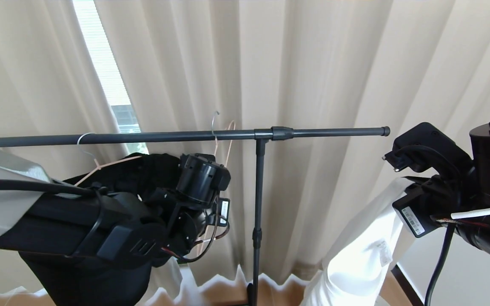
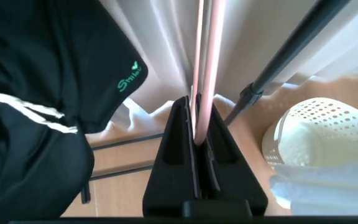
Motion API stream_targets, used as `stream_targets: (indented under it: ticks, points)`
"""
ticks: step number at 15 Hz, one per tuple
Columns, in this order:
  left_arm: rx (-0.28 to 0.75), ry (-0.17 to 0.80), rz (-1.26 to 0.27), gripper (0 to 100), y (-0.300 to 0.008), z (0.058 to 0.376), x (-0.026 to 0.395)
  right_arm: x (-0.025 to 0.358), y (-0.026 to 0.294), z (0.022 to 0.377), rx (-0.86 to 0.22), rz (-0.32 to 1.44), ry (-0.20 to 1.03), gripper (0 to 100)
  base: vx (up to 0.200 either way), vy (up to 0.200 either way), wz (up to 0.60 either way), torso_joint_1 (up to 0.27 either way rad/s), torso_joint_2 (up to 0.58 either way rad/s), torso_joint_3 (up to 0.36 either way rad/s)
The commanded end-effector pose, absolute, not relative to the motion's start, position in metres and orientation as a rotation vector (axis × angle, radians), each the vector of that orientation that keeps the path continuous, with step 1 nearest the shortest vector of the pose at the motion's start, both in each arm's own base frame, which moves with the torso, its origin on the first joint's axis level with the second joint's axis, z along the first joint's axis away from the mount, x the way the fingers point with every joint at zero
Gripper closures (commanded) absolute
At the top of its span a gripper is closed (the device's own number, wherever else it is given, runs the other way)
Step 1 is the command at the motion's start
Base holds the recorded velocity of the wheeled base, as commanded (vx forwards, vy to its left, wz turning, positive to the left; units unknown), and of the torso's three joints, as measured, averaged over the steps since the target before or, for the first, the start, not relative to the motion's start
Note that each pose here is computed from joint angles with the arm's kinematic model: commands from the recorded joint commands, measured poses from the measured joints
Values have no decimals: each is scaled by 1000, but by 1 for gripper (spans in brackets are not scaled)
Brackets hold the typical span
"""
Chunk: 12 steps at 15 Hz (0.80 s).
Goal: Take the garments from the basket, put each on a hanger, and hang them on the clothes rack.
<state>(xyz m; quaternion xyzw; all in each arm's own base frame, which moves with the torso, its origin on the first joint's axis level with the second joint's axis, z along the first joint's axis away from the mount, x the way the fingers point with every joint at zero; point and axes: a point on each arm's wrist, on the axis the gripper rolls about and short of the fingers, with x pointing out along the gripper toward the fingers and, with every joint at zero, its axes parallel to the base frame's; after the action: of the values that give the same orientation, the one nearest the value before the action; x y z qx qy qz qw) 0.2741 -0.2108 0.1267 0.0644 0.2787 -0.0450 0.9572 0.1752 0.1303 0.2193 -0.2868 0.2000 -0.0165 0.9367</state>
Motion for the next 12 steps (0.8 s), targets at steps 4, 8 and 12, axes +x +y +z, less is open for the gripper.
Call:
stream_targets:
  ticks: [4,8,12]
  points:
    - [235,560,-127,100,-171,142,226,176,131,218,-591,-33,413,100,0,0,0,0,0,0]
    - [299,577,-149,100,-145,138,193,176,131,218,-590,-33,412,100,0,0,0,0,0,0]
    - [328,601,-163,100,-118,129,159,176,131,218,-592,-32,414,100,0,0,0,0,0,0]
